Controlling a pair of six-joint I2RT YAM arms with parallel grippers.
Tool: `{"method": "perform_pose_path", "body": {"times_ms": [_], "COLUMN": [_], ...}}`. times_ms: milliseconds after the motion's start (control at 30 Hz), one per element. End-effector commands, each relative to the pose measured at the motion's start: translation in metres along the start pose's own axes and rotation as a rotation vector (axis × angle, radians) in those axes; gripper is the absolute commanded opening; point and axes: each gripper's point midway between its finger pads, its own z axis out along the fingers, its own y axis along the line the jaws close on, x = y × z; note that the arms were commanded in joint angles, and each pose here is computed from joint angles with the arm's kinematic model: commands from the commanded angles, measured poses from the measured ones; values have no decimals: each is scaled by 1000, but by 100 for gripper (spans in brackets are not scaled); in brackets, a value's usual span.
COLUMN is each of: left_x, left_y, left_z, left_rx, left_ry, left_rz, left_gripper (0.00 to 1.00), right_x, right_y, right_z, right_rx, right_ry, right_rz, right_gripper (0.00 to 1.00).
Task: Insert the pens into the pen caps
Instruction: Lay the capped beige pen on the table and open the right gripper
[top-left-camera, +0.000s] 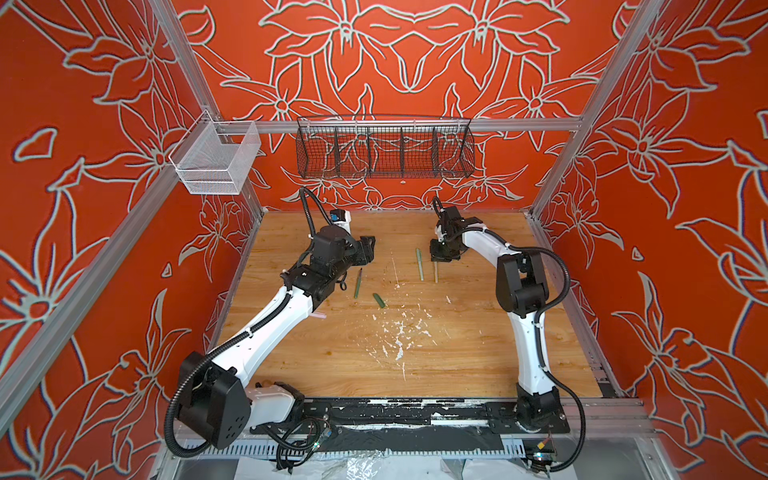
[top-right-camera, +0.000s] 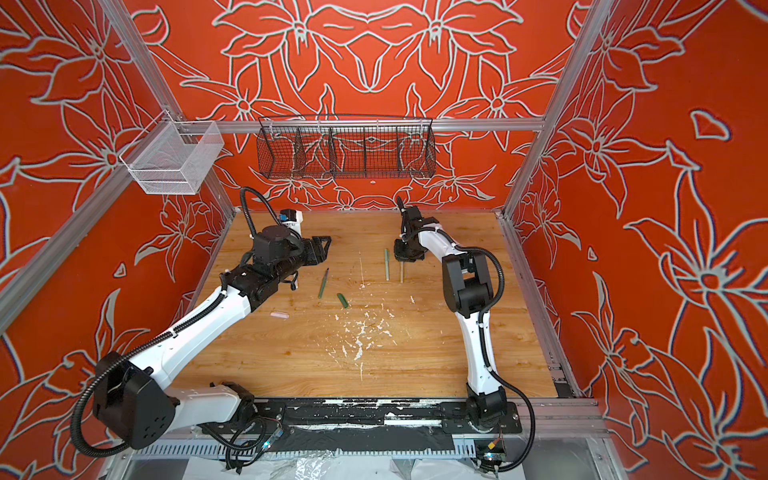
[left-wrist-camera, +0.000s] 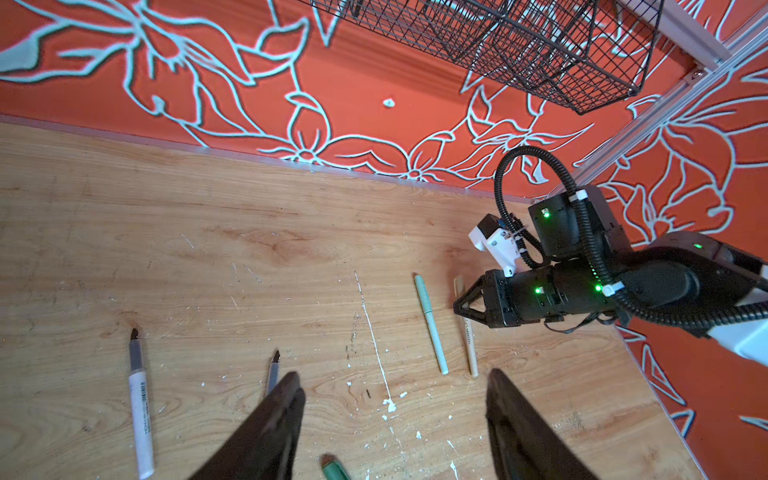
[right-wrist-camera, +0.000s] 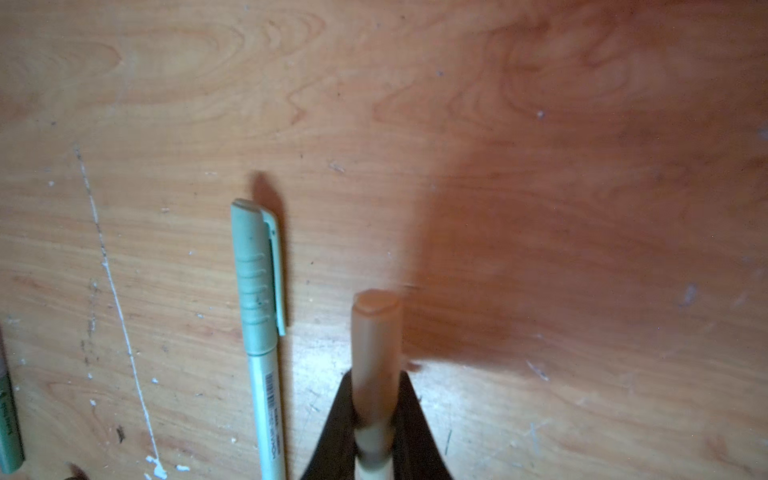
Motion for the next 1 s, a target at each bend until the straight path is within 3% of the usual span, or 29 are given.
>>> {"method": "perform_pose_path", "body": {"times_ms": [0,267,500,967], "left_x": [-8,-8,-9,-1], "left_y": [-2,2,9,35], "left_z": [1,3,4,13], "left_rx": [12,5,-17,-137], "left_ry": [-17,-15,-15,10], "left_rz": [-15,-23,-32,-35], "left_gripper": [66,66,67,69], "right_x": [14,7,-5,-13], "right_y": [-10,-11,-3,23], "right_z": [14,19,2,-90], "right_rx": [25,20,-2,-69], "right_ry": [89,79,32,-150], "right_rz": [9,41,49,15], "right_gripper": [7,19,26,30]}}
